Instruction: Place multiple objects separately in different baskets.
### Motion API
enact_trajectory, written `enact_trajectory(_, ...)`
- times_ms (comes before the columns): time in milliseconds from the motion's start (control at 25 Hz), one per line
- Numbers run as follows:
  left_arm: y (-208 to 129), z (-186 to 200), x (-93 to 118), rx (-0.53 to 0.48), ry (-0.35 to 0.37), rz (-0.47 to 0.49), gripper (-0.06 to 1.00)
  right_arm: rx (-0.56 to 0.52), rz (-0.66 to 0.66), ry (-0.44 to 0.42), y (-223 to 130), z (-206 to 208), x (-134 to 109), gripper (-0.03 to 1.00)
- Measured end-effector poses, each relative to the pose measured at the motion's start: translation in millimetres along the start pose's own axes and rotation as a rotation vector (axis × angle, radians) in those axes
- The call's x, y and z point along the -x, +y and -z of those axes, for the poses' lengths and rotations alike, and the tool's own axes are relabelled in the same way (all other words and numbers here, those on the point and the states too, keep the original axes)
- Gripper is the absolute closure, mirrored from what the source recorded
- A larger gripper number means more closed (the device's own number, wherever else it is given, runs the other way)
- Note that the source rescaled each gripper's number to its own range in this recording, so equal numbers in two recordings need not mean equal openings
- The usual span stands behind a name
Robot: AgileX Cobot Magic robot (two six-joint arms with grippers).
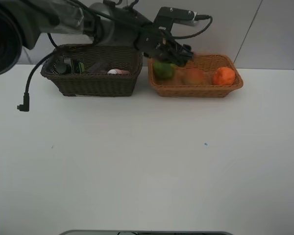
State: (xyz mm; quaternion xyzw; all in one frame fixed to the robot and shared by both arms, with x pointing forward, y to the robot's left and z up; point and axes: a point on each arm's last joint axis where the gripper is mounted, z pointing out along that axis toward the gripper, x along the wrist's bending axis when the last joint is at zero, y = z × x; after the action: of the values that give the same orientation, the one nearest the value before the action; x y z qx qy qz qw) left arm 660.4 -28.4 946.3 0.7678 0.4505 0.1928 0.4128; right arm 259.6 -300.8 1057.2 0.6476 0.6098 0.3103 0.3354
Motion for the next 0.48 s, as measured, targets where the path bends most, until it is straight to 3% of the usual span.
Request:
enact_trajectory(280,47.5,60.4,-4.2,0.02,0.039,-0.001,-0.01,0.0,0.0,0.0,0.0,0.0,0.0,0.06)
enact_trajectory(480,58.4,108.0,-25.4,0.021,0.051,0.04,-0.01,0.0,0.0,0.0,0.0,0.0,0.0,0.06)
